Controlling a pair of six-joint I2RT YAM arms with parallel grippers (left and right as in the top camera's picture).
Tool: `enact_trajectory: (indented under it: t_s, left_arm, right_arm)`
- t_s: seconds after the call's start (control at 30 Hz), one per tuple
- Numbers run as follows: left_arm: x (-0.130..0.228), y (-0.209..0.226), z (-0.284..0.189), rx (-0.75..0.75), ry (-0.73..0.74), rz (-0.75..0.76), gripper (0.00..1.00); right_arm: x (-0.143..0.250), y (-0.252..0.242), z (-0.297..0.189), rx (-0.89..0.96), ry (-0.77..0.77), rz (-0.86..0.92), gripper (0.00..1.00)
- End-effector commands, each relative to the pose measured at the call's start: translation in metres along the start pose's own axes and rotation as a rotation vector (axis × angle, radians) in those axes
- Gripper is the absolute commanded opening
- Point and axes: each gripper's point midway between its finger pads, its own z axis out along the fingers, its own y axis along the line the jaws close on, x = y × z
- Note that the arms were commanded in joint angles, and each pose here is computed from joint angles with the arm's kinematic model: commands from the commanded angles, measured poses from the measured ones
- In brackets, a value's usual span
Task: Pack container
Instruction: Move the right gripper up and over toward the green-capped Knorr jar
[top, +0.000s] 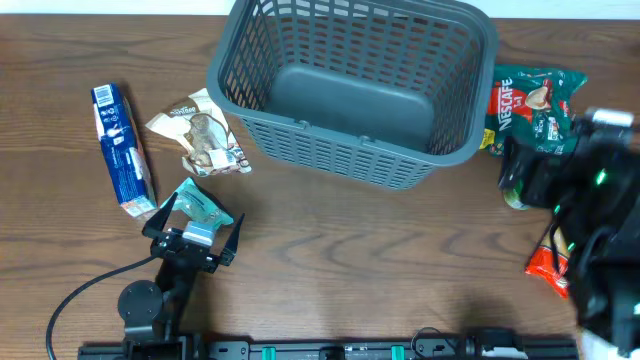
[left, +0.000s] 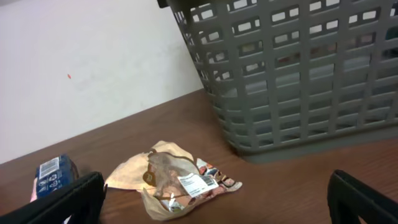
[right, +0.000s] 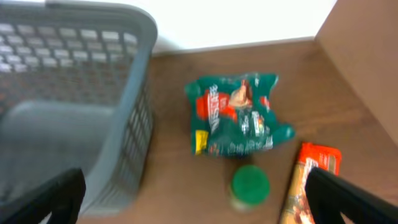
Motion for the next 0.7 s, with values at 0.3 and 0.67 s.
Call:
enact_trajectory:
  t_s: [0.3,0.67]
  left_arm:
    - [0.015,-0.009,0.001,0.038,0.04,-0.008,0.99]
    - [0.015,-0.009,0.001,0.038,0.04,-0.008,0.99]
  right_arm:
    - [0.013,0.002,-0.019,-0.019,0.203,-0.068,0.99]
    - [0.074,0.035,0.01,-0.214,0.428,-0.118,0.99]
